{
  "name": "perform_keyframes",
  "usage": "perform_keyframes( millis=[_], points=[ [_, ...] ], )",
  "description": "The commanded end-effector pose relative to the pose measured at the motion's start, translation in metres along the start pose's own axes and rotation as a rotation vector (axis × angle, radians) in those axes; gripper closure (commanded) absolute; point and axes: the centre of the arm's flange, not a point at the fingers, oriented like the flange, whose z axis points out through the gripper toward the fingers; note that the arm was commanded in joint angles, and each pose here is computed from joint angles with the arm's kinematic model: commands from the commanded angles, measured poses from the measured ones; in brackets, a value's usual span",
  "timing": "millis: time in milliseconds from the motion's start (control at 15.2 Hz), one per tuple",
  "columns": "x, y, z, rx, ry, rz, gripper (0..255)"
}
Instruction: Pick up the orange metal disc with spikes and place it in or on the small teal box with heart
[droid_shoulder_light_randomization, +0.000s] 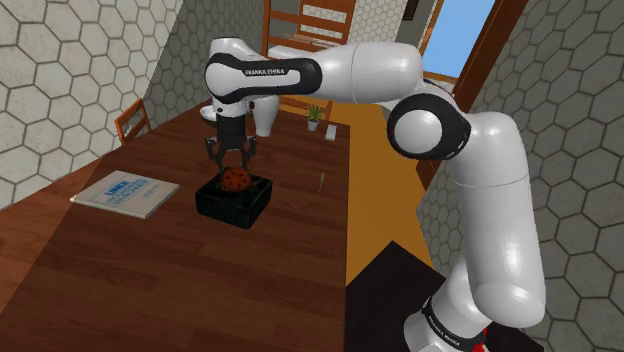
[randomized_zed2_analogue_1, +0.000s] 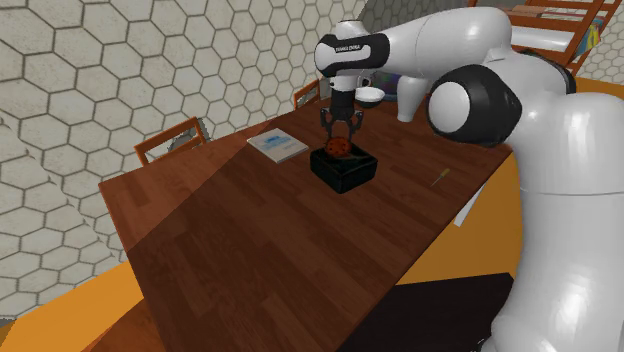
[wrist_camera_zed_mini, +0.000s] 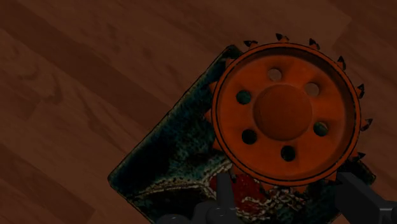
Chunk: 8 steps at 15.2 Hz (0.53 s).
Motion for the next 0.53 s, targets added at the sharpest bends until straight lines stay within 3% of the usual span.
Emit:
perform_keyframes(
  millis=[0,264,462],
  points=[
    [0.025,0.008,-0.005,0.000,0.000,-0.001,255],
    [0.070,0.020,-0.012,0.000,0.000,-0.001,255],
    [0.072,0.020,0.004,-0.001,0.000,-0.001,255]
  ],
)
